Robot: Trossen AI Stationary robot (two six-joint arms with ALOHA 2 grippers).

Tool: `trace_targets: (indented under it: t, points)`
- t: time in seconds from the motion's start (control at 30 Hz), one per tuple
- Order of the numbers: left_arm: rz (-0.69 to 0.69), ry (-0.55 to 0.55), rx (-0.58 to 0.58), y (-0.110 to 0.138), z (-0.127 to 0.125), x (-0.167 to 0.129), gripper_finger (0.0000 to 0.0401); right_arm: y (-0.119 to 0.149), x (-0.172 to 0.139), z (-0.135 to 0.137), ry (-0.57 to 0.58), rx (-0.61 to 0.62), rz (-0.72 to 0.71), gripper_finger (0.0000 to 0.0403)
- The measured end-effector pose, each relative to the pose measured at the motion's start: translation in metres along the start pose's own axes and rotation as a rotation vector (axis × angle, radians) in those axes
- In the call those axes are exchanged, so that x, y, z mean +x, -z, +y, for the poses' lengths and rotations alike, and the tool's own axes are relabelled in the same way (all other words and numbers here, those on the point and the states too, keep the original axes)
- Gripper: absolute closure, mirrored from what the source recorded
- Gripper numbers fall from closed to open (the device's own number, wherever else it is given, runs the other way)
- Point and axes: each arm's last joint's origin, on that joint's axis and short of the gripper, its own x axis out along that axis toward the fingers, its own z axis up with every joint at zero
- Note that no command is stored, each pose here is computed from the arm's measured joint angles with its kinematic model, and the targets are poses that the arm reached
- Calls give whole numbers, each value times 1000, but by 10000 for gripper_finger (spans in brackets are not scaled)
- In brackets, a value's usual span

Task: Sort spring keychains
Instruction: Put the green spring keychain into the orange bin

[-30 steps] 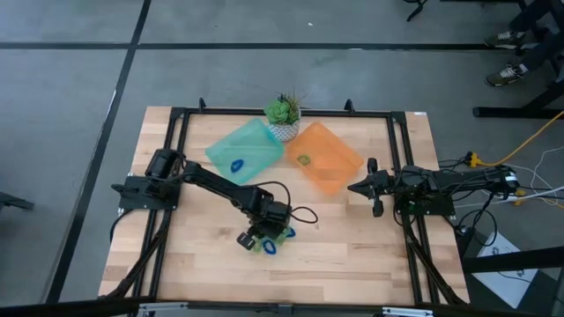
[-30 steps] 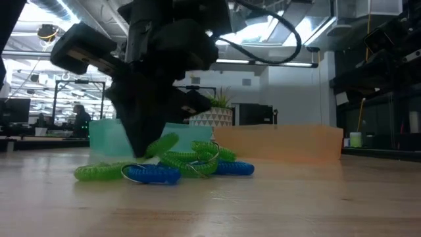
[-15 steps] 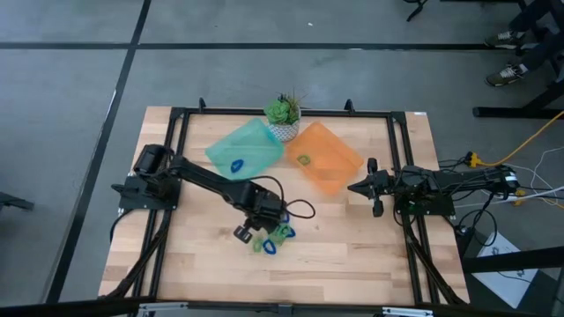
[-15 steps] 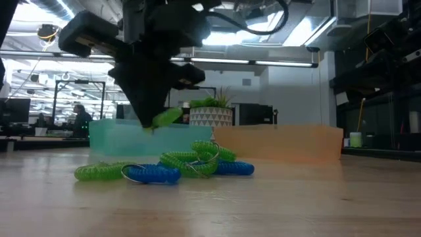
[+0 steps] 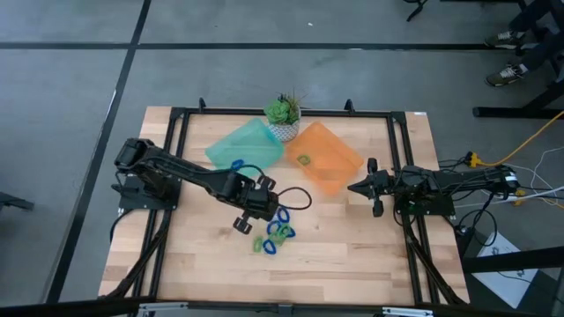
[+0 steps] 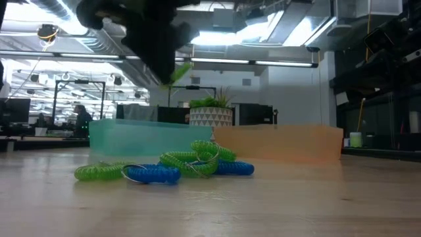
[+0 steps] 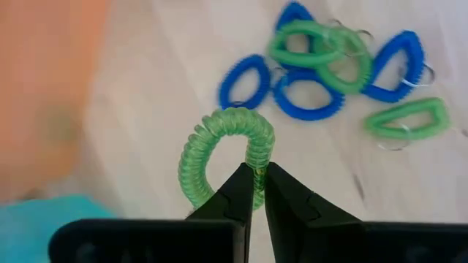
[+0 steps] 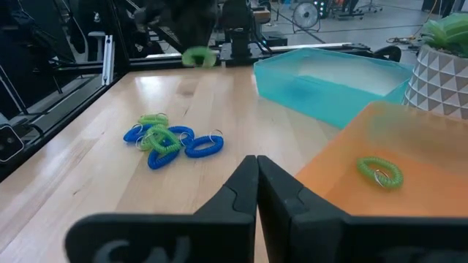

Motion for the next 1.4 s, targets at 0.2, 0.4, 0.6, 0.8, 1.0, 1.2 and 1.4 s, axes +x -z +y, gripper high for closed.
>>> trace_targets:
  t: [0.2, 0.4, 0.6, 0.8, 1.0, 1.2, 1.4]
  points:
    - [-25, -120, 5, 3, 0, -24, 379, 0, 0, 0, 0, 0, 0, 395]
    - [-75, -228, -1, 5, 7, -43, 379, 0, 0, 0, 0, 0, 0, 395]
    - [-103, -289, 43, 3, 23, -42, 379, 0, 0, 0, 0, 0, 0, 395]
    - [-107, -333, 24, 7, 46, -39, 379, 0, 0, 0, 0, 0, 0, 395]
    - [-155, -352, 10, 12, 73, -37, 378, 0, 0, 0, 0, 0, 0, 395]
    - [-245, -364, -6, 16, 100, -38, 378, 0, 0, 0, 0, 0, 0, 395]
    - [-332, -371, -50, 21, 123, -39, 378, 0, 0, 0, 0, 0, 0, 395]
